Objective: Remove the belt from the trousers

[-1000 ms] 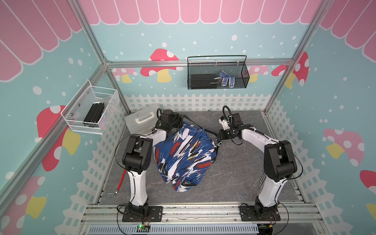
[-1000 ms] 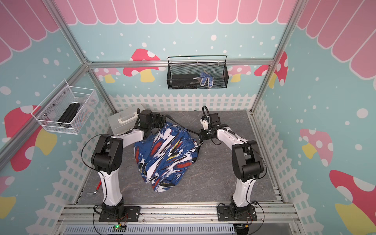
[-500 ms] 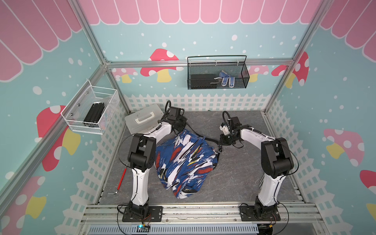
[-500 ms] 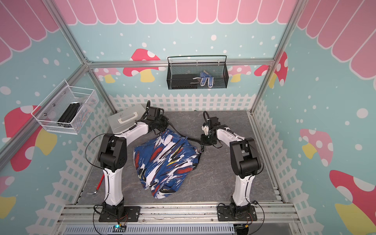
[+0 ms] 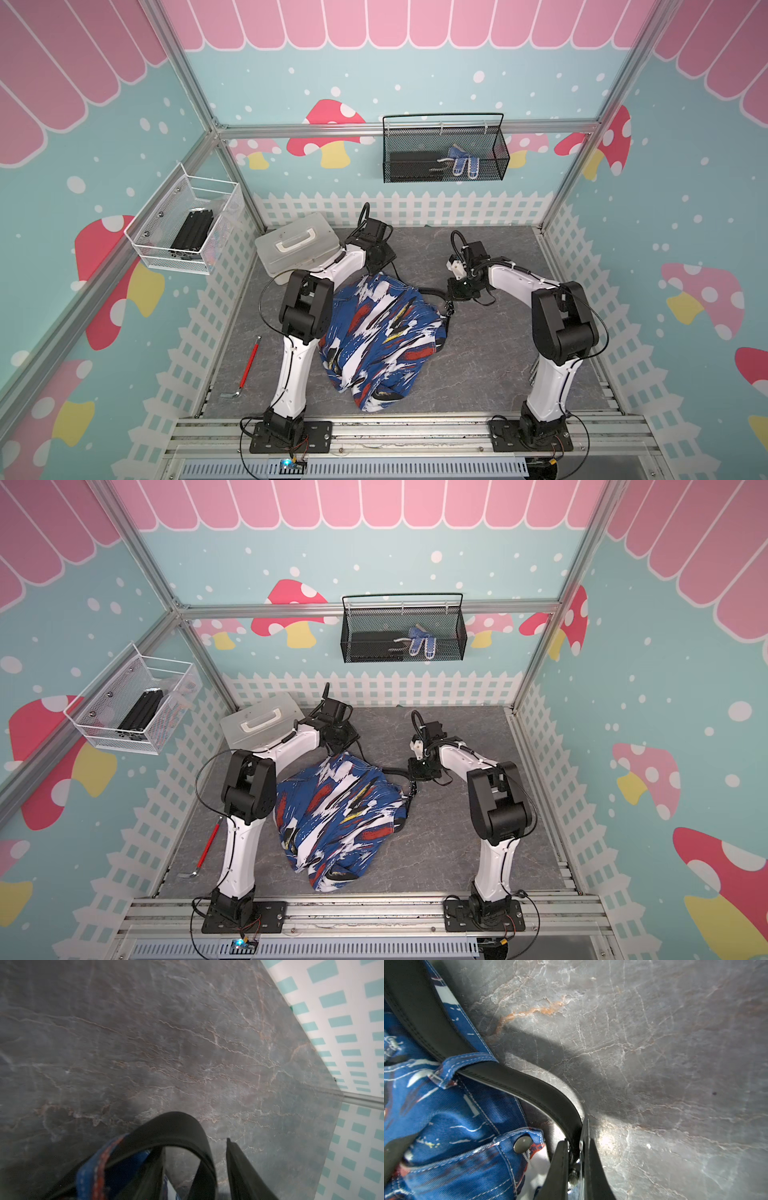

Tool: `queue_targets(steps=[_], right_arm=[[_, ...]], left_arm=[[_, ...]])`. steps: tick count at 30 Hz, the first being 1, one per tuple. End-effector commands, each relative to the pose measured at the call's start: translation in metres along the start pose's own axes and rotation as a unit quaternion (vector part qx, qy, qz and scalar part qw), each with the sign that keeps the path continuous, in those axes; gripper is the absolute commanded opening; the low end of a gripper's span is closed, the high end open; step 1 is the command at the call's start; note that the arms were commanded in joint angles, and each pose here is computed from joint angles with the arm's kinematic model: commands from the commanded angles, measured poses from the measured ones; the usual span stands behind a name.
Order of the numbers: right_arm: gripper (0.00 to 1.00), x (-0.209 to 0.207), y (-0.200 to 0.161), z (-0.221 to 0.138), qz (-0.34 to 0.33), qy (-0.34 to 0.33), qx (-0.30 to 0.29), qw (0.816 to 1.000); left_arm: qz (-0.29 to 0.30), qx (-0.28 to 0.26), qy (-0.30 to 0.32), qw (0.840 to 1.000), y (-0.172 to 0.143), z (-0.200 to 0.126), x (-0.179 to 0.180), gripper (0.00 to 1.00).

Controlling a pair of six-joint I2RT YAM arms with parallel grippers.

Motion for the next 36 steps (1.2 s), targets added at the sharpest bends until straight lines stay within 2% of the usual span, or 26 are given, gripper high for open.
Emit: queue_targets(steps=[1, 5, 9, 14, 20, 22, 24, 28, 36], right_arm=[[0.0, -0.007, -0.03, 0.008, 0.001, -0.022, 0.058, 0.998], [0.0, -0.007, -0.031, 0.01, 0.0, -0.023, 0.06, 0.998], [0.0, -0.008, -0.033, 0.012, 0.001, -0.022, 0.064, 0.998], [0.0, -0.008, -0.034, 0.013, 0.002, -0.021, 0.065, 0.998], [0.0, -0.008, -0.033, 0.014, 0.003, -0.021, 0.065, 0.998], [0.0, -0.008, -0.031, 0.015, 0.002, -0.021, 0.064, 0.998], [0.0, -0.008, -0.029, 0.015, 0.003, -0.022, 0.064, 0.998], [0.0, -0.009, -0.03, 0.014, -0.001, -0.027, 0.069, 0.997], [0.0, -0.012, -0.052, 0.019, 0.002, -0.035, 0.098, 0.995]], left_arm=[[0.048, 0.02, 0.031, 0.998, -0.025, -0.001, -0.006, 0.51], [0.058, 0.005, 0.057, 0.997, -0.034, -0.01, -0.006, 0.51], [0.031, 0.016, 0.082, 0.996, -0.05, -0.009, 0.007, 0.5], [0.027, 0.011, 0.099, 0.995, -0.055, -0.007, 0.016, 0.45], [0.021, 0.025, 0.094, 0.995, -0.06, 0.001, 0.013, 0.18], [0.017, 0.029, 0.095, 0.995, -0.062, 0.006, 0.014, 0.04], [0.015, 0.033, 0.091, 0.995, -0.062, 0.009, 0.011, 0.0], [0.001, 0.018, 0.078, 0.997, -0.044, 0.004, 0.005, 0.0], [-0.067, -0.048, 0.01, 0.997, 0.049, -0.035, -0.023, 0.0]])
Point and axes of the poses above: each gripper's point midway between its finger pads, its own z axis out along the fingers, its own x axis along the line the jaws close on, y = z × x, the point moved 2 cm from there along -z, back along the fingers, and after that the axes turned 9 degrees about -z, right-handed, at the moved point
